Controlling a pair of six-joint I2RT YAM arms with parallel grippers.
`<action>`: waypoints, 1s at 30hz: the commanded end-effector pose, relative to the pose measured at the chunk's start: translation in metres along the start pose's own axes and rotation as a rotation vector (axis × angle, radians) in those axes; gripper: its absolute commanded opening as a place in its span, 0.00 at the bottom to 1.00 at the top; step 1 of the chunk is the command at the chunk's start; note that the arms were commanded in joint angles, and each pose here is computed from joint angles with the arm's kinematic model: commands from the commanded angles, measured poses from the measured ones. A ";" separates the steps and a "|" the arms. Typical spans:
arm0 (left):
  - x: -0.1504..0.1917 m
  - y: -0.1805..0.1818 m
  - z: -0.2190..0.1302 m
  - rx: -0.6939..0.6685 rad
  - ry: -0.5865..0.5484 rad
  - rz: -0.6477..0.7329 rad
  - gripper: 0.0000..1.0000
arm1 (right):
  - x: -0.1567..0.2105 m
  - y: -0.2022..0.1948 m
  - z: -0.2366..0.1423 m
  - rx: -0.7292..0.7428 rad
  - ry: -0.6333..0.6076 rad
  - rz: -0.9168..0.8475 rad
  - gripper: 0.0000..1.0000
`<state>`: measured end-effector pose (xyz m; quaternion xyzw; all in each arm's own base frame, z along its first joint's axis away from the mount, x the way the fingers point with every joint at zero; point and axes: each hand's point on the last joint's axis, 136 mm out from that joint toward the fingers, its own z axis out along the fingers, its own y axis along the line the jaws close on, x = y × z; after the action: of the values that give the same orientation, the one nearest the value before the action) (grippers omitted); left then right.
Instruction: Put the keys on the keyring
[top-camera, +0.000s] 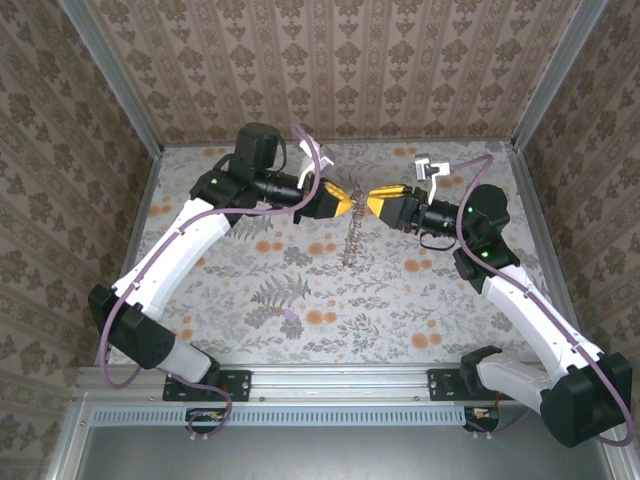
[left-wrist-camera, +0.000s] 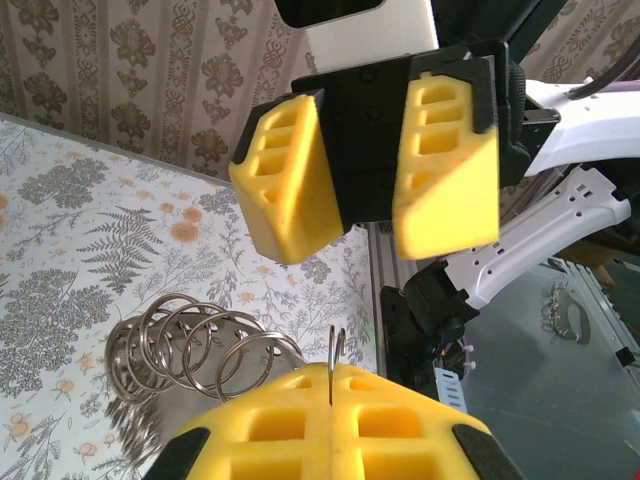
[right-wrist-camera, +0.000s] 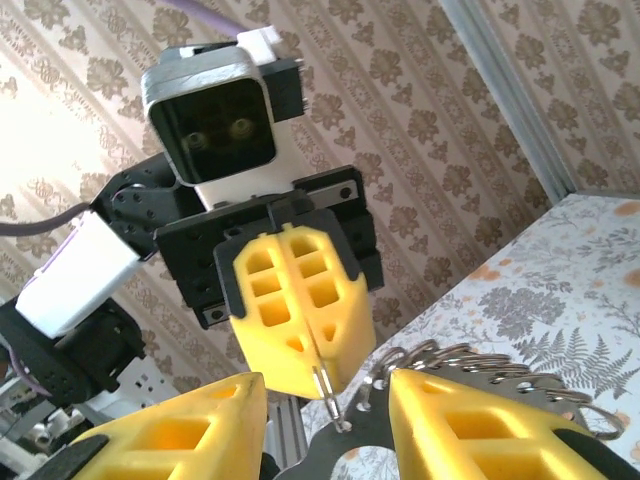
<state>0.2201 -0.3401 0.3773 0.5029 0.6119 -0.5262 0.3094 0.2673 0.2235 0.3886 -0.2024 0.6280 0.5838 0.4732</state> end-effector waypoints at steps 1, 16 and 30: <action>-0.015 -0.013 -0.008 0.029 -0.028 0.074 0.00 | -0.001 0.012 0.004 -0.041 0.029 -0.040 0.39; -0.016 -0.016 -0.008 0.035 -0.033 0.079 0.00 | 0.008 0.012 0.018 -0.057 0.066 -0.035 0.32; -0.017 -0.017 -0.007 0.047 -0.037 0.080 0.00 | 0.009 0.008 0.023 -0.048 0.078 -0.039 0.00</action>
<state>0.2195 -0.3390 0.3789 0.5044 0.6099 -0.5271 0.3094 0.2656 0.2469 0.3771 -0.2381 0.6357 0.5824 0.4472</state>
